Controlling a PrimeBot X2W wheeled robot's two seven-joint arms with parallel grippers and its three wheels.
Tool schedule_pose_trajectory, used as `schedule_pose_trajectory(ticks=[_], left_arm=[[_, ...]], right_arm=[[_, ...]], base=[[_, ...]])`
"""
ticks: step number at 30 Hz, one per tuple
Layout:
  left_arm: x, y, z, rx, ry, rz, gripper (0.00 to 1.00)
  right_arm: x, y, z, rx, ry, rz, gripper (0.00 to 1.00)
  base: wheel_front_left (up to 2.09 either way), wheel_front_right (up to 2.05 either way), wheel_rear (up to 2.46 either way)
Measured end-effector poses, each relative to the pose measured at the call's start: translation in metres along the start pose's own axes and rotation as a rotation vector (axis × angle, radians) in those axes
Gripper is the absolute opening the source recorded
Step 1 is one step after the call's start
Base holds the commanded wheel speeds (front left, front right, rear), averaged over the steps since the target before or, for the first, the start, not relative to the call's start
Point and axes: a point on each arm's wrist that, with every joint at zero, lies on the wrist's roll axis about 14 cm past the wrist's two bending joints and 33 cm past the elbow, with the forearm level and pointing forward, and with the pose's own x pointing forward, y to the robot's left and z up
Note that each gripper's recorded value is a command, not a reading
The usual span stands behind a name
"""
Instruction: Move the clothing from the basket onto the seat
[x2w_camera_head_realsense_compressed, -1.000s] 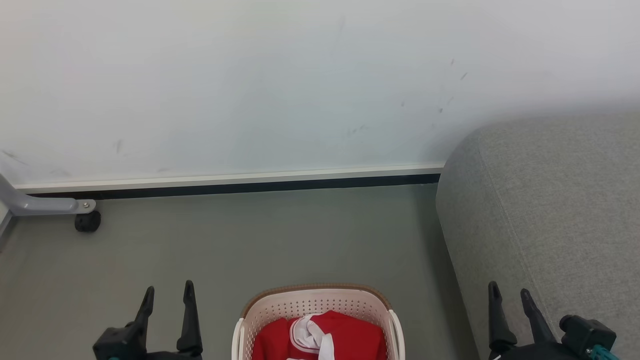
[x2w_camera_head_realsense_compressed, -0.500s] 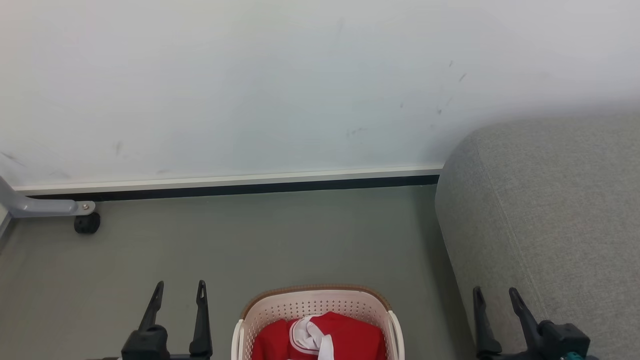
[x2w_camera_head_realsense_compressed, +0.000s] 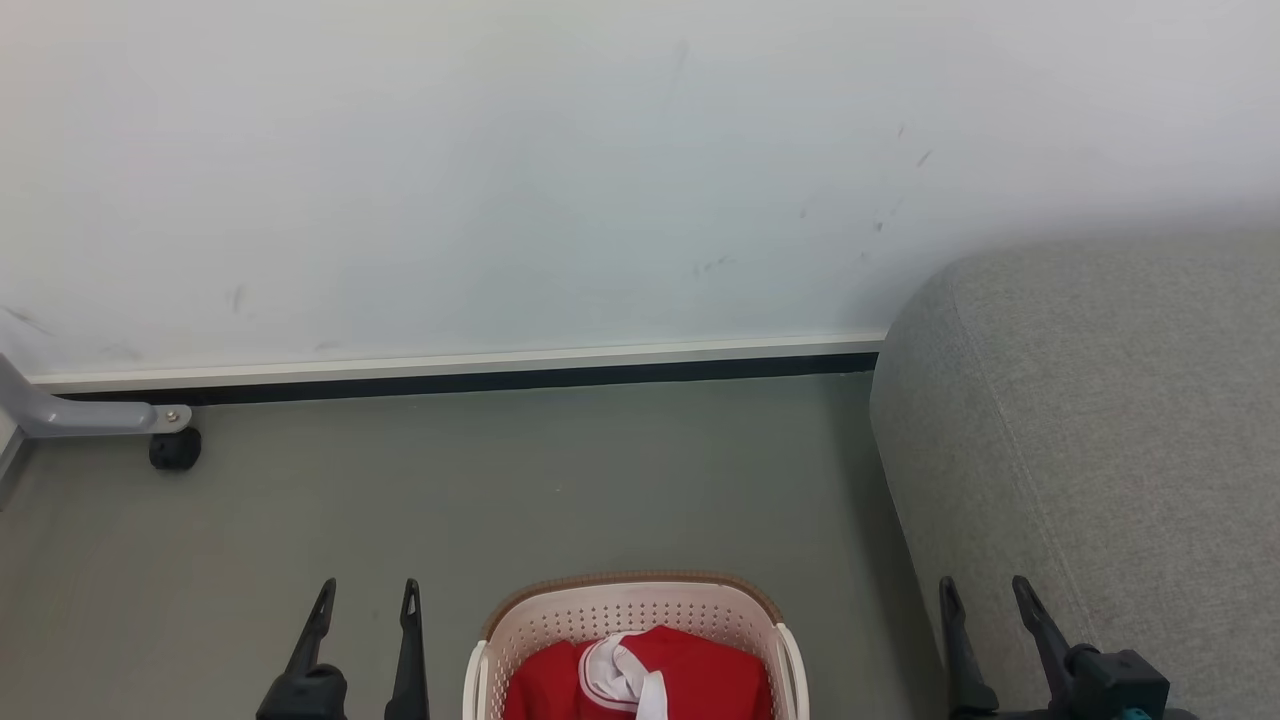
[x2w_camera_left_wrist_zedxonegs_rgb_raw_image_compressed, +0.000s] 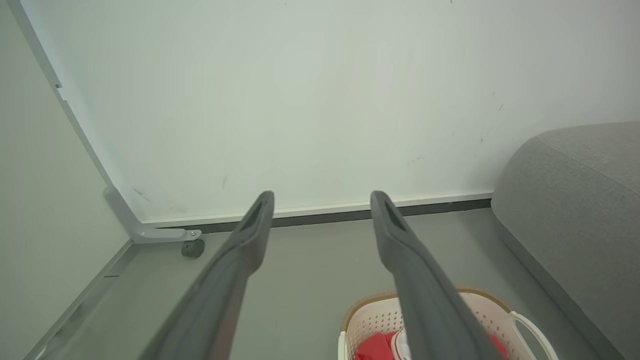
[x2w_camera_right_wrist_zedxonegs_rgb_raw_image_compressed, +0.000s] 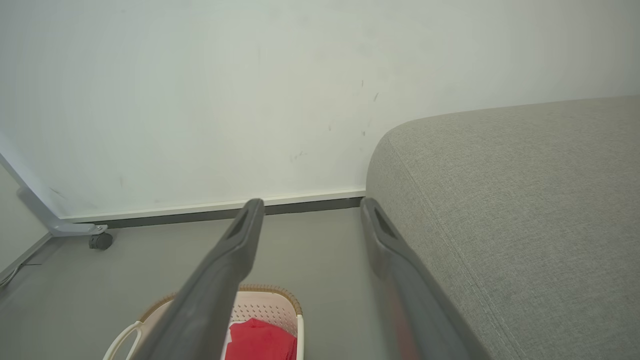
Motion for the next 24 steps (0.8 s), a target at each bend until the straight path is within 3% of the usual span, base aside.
schedule_pose_trajectory(ticks=[24], left_arm=[[-0.0003,-0.0016,-0.0043,-0.008,0.014,-0.007,1.0]], right_arm=[[-0.0001,-0.0021,-0.0025,-0.002,0.007,-0.002,1.0]], base=[[0.0,0.0,0.0]])
